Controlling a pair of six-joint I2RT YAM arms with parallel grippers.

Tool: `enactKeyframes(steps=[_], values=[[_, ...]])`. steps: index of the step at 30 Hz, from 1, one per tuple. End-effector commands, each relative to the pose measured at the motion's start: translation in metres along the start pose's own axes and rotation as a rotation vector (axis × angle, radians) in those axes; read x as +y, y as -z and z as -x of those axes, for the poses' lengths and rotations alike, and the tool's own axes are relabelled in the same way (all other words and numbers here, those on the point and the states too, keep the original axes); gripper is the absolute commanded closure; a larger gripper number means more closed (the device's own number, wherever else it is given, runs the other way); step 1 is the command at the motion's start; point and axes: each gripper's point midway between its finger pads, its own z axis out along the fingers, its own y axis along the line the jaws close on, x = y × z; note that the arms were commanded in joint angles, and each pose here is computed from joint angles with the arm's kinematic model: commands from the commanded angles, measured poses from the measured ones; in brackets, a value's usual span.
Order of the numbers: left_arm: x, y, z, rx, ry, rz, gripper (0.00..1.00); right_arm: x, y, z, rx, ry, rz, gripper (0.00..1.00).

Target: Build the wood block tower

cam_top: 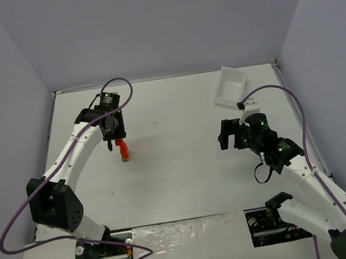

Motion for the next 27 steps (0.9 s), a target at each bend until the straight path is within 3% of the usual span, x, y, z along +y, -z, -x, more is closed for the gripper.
enactKeyframes(steps=[1,27], values=[[-0.0016,0.0042,0.0115,-0.043,0.028,-0.015,1.0,0.0038,0.0011,0.0224,-0.064,-0.012,0.008,0.0],[-0.0034,0.0049,0.0155,-0.049,0.017,-0.024,0.99,0.0033,-0.0003,0.0203,-0.057,-0.012,0.006,0.0]])
